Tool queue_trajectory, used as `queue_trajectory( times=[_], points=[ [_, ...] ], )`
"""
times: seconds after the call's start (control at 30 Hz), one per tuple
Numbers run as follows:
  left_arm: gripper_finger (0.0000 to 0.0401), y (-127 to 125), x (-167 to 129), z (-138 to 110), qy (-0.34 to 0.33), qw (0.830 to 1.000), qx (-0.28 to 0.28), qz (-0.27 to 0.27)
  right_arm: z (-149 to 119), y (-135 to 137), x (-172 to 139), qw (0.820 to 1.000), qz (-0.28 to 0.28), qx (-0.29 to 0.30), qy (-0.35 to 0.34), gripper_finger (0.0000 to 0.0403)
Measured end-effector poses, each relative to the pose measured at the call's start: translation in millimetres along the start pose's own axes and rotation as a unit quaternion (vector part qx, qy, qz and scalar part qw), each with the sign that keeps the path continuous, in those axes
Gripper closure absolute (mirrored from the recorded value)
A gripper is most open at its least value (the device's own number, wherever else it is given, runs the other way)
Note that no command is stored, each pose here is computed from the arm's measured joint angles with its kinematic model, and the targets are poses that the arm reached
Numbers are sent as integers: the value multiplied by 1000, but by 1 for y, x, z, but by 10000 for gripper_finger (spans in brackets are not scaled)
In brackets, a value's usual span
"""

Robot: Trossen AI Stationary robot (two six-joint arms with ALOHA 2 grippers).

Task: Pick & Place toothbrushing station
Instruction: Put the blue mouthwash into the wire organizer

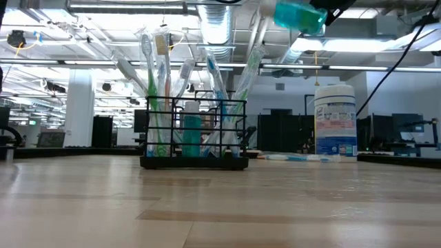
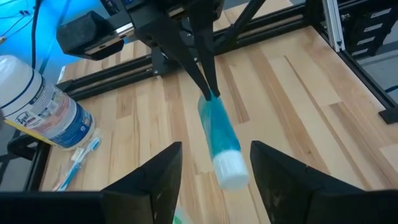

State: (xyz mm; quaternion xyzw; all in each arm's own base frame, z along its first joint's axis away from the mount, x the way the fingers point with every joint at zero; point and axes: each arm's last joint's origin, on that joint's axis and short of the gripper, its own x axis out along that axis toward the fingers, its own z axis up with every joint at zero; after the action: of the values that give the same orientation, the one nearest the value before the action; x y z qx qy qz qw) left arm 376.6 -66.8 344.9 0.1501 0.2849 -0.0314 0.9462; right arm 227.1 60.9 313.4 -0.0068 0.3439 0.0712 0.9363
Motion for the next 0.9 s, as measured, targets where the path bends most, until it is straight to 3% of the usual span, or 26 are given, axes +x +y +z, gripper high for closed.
queue_trajectory(
  times=[0.43,0.9],
  points=[
    [219,-5,-1,1,0,1000,2,-8,-23,10,6,997,11,28,71,402],
    [219,-5,-1,1,1,1000,2,-6,-51,19,6,972,-6,76,221,403]
  ],
)
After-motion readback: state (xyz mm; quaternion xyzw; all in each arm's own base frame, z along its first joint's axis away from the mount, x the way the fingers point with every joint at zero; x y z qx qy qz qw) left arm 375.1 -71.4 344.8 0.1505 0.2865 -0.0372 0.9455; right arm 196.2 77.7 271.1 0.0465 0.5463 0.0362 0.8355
